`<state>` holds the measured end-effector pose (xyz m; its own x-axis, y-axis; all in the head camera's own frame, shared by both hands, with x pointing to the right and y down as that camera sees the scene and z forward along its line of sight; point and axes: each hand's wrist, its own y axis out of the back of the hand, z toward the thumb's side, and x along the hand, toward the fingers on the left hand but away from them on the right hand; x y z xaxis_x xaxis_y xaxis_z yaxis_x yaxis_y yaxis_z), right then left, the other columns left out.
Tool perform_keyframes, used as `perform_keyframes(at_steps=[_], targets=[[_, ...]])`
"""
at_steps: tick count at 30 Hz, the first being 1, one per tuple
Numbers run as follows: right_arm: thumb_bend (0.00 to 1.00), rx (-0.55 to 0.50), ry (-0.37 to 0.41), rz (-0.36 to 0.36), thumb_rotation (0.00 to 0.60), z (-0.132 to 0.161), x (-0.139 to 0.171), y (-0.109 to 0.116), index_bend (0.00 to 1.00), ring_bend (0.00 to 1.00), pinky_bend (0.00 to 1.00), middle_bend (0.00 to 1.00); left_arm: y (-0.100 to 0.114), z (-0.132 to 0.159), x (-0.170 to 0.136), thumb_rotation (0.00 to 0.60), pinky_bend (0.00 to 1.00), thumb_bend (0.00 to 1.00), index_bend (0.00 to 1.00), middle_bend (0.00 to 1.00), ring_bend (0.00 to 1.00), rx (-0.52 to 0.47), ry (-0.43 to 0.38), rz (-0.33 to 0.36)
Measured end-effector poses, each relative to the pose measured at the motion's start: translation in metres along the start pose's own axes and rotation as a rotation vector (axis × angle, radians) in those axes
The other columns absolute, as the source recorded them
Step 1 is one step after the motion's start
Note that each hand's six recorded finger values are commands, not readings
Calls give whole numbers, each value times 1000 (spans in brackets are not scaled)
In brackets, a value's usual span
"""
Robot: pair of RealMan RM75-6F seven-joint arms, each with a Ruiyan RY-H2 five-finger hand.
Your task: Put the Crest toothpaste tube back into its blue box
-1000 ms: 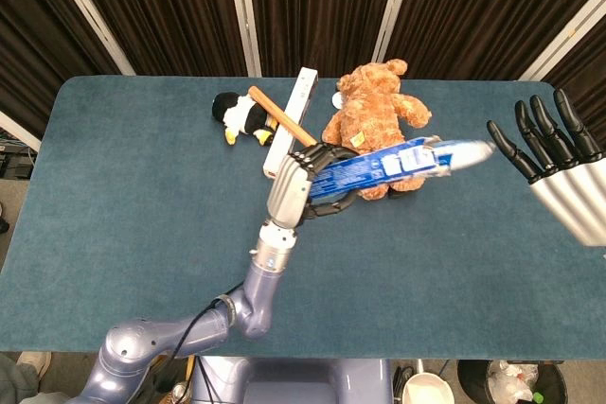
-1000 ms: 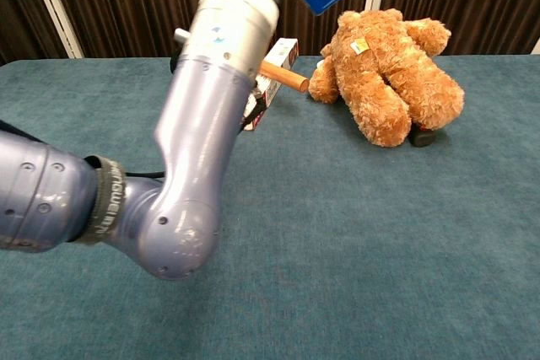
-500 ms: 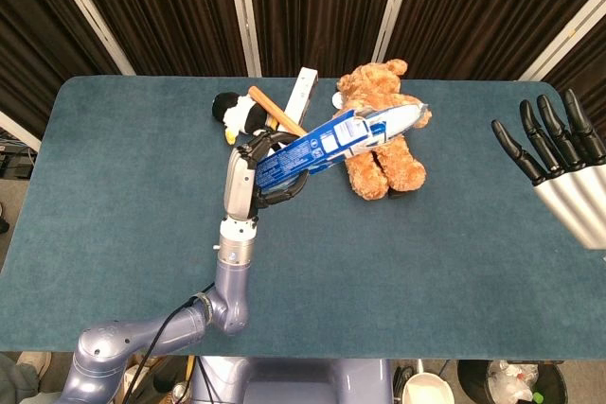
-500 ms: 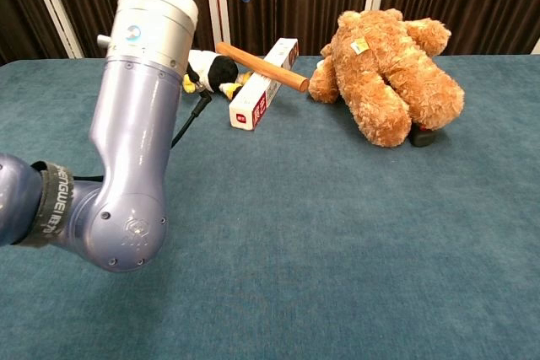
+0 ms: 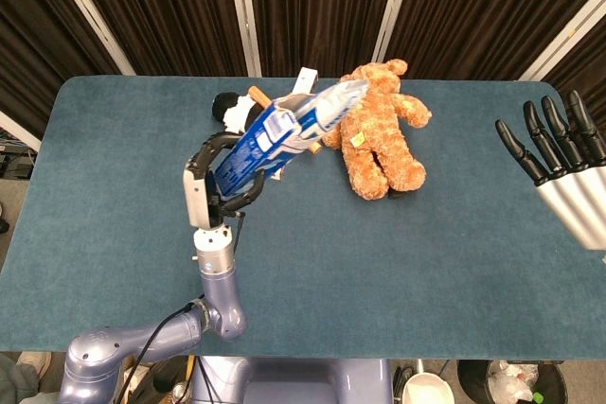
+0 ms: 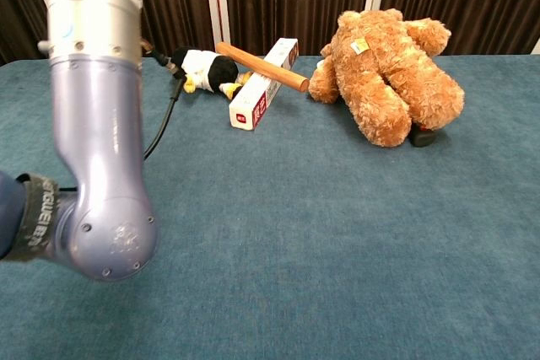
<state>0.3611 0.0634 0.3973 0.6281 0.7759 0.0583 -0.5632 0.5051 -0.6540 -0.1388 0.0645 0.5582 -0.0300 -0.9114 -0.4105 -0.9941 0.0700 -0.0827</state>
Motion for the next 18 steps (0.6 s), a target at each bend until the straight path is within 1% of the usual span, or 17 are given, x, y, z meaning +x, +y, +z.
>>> perform_keyframes(at_steps=[3,5,9,11,13,18], targets=[[406,-7,-5,0,600,0,0,0,0,100,63,203,4,-4,-4,600,548,483,312,442,387,7,8,-2],[406,-8,-5,0,600,0,0,0,0,100,63,203,3,-8,-6,600,548,485,314,445,388,21,20,-19],[406,-9,-4,0,600,0,0,0,0,100,63,203,0,-16,-9,600,576,556,363,491,430,44,46,-46],[406,-8,-3,-1,600,0,0,1,0,100,63,203,-1,-19,-9,600,581,552,364,493,433,50,59,-52],[406,-8,-4,0,600,0,0,1,0,100,63,203,-1,-18,-8,600,581,543,362,491,433,45,54,-50],[406,-10,-5,0,600,0,0,0,0,100,63,203,-1,-3,-5,600,581,542,357,487,430,-3,-7,-26]])
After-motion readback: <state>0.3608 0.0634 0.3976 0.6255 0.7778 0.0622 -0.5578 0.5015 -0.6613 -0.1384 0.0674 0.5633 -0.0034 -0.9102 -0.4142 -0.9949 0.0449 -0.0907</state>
